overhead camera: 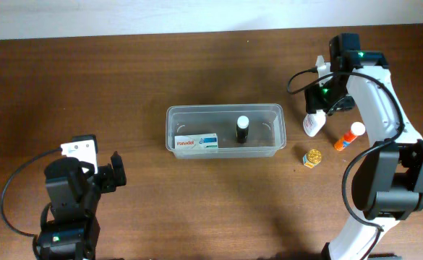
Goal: Pack container
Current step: 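Lower the right gripper and close it on the white spray bottle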
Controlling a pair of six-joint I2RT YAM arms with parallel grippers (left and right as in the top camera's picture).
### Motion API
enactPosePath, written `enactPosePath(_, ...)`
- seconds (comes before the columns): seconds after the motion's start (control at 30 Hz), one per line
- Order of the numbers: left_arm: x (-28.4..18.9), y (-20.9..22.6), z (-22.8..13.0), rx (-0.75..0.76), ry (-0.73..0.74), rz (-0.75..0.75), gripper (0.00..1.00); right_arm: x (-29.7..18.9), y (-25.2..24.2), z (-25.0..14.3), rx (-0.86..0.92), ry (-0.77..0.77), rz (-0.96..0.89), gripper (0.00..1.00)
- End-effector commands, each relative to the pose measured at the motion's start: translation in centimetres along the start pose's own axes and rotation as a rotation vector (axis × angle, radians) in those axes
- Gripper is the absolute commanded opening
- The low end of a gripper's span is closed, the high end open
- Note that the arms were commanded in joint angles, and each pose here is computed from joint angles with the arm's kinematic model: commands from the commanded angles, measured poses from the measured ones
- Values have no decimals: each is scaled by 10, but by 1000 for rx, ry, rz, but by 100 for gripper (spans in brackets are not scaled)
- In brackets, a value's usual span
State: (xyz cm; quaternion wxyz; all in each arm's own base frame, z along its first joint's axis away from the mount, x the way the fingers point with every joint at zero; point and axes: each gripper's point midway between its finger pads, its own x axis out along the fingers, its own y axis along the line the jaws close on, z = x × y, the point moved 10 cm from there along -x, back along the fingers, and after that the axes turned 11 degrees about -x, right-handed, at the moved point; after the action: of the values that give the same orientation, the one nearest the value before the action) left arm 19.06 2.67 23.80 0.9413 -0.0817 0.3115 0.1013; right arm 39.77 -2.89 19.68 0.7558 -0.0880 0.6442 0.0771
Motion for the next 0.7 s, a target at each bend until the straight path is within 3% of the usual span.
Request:
enactPosePath(0.0, 0, 0, 0, 21, 0, 6, 99, 14, 1, -5, -6, 25, 23, 64)
enactPosePath(0.3, 0, 0, 0, 21, 0, 6, 99, 26, 1, -7, -6, 16, 19, 63)
enactPosePath(0.53, 0, 0, 0, 21, 1, 6, 99, 27, 1, -7, -7, 16, 19, 57)
enactPosePath(0.67, 0, 0, 0, 21, 0, 6, 99, 27, 1, -7, -7, 17, 15, 47)
